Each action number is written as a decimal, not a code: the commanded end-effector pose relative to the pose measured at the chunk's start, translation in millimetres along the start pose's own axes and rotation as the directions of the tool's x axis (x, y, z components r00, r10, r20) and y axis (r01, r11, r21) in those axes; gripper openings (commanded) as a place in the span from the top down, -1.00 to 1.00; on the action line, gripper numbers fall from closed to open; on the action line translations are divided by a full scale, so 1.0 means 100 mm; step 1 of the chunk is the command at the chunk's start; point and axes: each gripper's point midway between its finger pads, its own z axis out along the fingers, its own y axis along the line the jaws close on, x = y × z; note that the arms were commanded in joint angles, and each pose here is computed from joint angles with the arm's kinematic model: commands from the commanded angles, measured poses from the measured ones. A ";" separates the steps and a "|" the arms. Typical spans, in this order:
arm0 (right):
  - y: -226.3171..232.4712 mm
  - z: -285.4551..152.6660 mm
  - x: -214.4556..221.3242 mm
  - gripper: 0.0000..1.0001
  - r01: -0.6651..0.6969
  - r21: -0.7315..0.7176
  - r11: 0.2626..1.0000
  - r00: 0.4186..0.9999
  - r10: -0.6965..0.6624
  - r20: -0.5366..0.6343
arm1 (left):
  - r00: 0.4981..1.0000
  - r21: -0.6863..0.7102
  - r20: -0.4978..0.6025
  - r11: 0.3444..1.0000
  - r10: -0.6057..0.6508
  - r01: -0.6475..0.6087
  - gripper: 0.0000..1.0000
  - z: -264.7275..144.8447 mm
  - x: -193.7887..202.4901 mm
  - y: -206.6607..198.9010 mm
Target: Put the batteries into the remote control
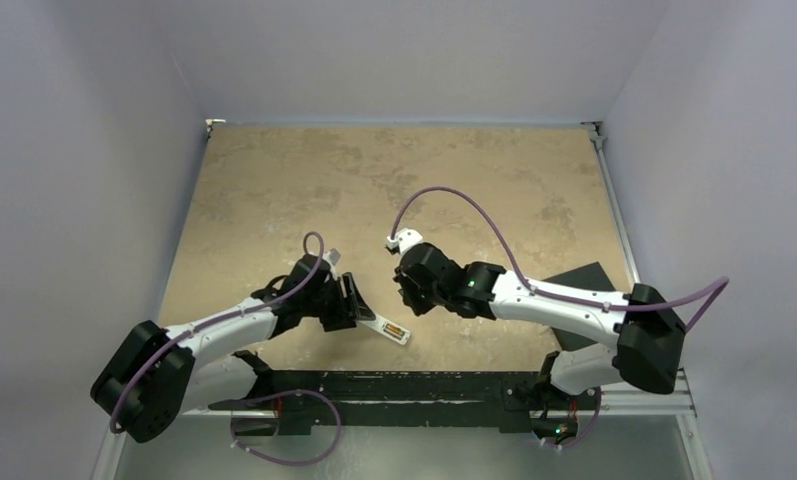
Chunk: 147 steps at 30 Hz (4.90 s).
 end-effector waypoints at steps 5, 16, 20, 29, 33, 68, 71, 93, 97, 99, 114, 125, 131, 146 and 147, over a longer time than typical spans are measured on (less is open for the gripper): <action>0.09 -0.34 0.02 1.00 -0.093 -0.044 0.995 0.994 0.095 0.059 | 0.996 -0.007 0.050 0.997 0.078 -0.077 -0.13 0.15 -0.26 -0.15; 0.16 -0.65 0.09 1.00 -0.134 -0.121 0.984 0.983 0.147 0.107 | 0.992 0.006 0.016 0.992 0.125 -0.125 -0.12 0.36 -0.34 -0.32; 0.17 -0.67 0.13 1.00 -0.144 -0.135 0.980 0.981 0.159 0.107 | 0.989 0.013 0.000 0.989 0.148 -0.148 -0.12 0.43 -0.31 -0.40; 0.16 -0.73 0.18 1.00 -0.146 -0.148 0.978 0.981 0.163 0.105 | 0.969 0.022 -0.078 0.972 0.234 -0.233 -0.11 0.65 -0.04 -0.57; 0.15 -0.77 0.19 1.00 -0.145 -0.149 0.978 0.981 0.162 0.103 | 0.954 0.031 -0.111 0.961 0.278 -0.276 -0.10 0.72 0.11 -0.65; 0.18 -0.94 0.00 1.00 -0.081 -0.120 0.989 0.989 0.095 0.114 | 0.887 0.010 -0.018 0.887 0.461 -0.461 -0.16 0.50 0.00 -1.08; 0.18 -0.95 -0.01 1.00 -0.060 -0.123 0.991 0.991 0.074 0.114 | 0.882 -0.008 0.032 0.882 0.471 -0.471 -0.20 0.40 -0.12 -1.16; 0.33 -0.88 -0.26 1.00 0.114 -0.147 0.983 0.983 -0.091 0.158 | 0.806 -0.148 0.400 0.899 0.436 -0.413 -0.46 -0.85 -0.76 -1.21; 0.37 -0.81 -0.29 1.00 0.155 -0.154 0.976 0.977 -0.128 0.170 | 0.796 -0.161 0.439 0.909 0.416 -0.385 -0.47 -1.03 -0.79 -1.13; 0.38 -0.77 -0.30 1.00 0.170 -0.150 0.974 0.975 -0.144 0.171 | 0.790 -0.169 0.461 0.914 0.405 -0.370 -0.47 -1.12 -0.81 -1.09; 0.59 -0.46 -0.28 1.00 0.320 -0.214 0.923 0.943 -0.288 0.168 | 0.720 -0.192 0.594 0.933 0.358 -0.305 -0.46 -1.75 -0.91 -0.88; 0.67 -0.09 -0.19 1.00 0.370 -0.217 0.903 0.929 -0.361 0.081 | 0.685 -0.178 0.633 0.929 0.360 -0.324 -0.47 -1.98 -0.91 -0.83; 0.68 0.10 -0.10 0.99 0.397 -0.215 0.892 0.915 -0.402 0.022 | 0.667 -0.171 0.660 0.933 0.347 -0.316 -0.51 -2.10 -0.92 -0.79; 0.70 0.38 0.09 0.86 0.423 -0.233 0.876 0.888 -0.452 -0.086 | 0.632 -0.160 0.699 0.934 0.335 -0.318 -0.61 -2.25 -0.93 -0.75; 0.70 0.39 0.09 0.85 0.425 -0.229 0.876 0.886 -0.454 -0.090 | 0.629 -0.155 0.705 0.936 0.329 -0.316 -0.62 -2.26 -0.94 -0.75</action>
